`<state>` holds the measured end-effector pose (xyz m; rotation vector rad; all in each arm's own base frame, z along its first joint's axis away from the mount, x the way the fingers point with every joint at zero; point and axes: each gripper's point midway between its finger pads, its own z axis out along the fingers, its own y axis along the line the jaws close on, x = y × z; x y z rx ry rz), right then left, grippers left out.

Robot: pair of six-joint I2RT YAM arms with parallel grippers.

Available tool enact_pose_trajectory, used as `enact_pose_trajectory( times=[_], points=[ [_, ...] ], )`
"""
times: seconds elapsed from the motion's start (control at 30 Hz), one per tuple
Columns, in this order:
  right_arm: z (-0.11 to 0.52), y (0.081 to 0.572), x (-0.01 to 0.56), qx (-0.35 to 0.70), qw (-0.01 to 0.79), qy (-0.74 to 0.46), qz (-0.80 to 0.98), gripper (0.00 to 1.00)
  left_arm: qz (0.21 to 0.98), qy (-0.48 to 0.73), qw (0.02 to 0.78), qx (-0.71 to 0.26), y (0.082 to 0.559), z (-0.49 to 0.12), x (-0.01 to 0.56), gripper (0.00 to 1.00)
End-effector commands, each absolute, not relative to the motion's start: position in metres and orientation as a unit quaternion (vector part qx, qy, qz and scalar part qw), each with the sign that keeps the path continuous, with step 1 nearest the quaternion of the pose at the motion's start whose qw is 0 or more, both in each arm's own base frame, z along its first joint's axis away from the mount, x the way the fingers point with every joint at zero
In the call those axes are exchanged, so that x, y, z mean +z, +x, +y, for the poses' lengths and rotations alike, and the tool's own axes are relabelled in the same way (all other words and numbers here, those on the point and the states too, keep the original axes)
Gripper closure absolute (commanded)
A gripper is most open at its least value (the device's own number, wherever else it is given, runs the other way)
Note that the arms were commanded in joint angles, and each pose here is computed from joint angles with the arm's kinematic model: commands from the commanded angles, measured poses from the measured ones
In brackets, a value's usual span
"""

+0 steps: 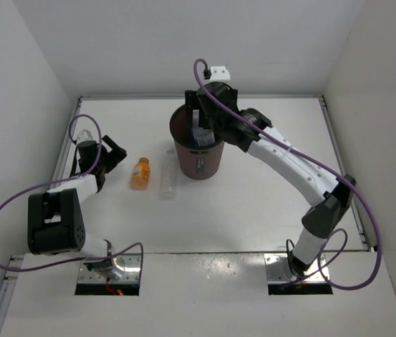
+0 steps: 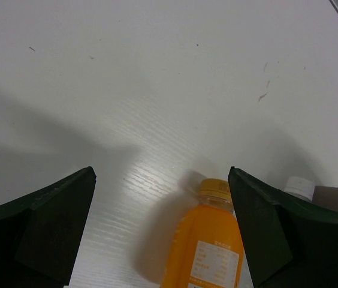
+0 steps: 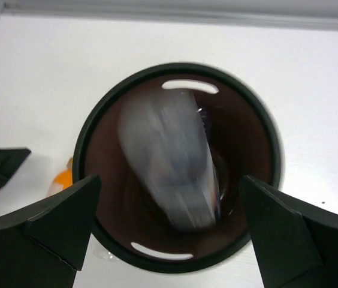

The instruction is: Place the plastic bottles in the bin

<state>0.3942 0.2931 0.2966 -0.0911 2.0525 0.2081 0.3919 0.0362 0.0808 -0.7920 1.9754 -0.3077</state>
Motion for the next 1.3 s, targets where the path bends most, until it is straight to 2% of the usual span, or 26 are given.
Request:
enact_pose_trajectory(
  times=[0.0,0.47,0.7,1.2,1.27],
  points=[
    [0.267,0.388,0.365,0.109,0.58,0.016,0.807,0.01,0.798,-0.305,0.5,-0.143,0.396,0.035,0.097,0.0],
    [0.256,0.376,0.342,0.105,0.568,0.029,0.816,0.01,0.818,-0.201,0.513,-0.168,0.397,0.012,0.11,0.0],
    [0.254,0.371,0.33,0.107,0.558,0.031,0.823,0.01,0.825,-0.127,0.514,-0.199,0.396,-0.022,0.114,0.0],
    [0.233,0.361,0.318,0.108,0.551,0.062,0.825,0.01,0.857,-0.067,0.464,-0.214,0.376,-0.06,0.089,0.0],
    [0.229,0.359,0.313,0.104,0.549,0.066,0.827,0.01,0.865,-0.086,0.45,-0.205,0.371,-0.056,0.08,0.03]
  ],
)
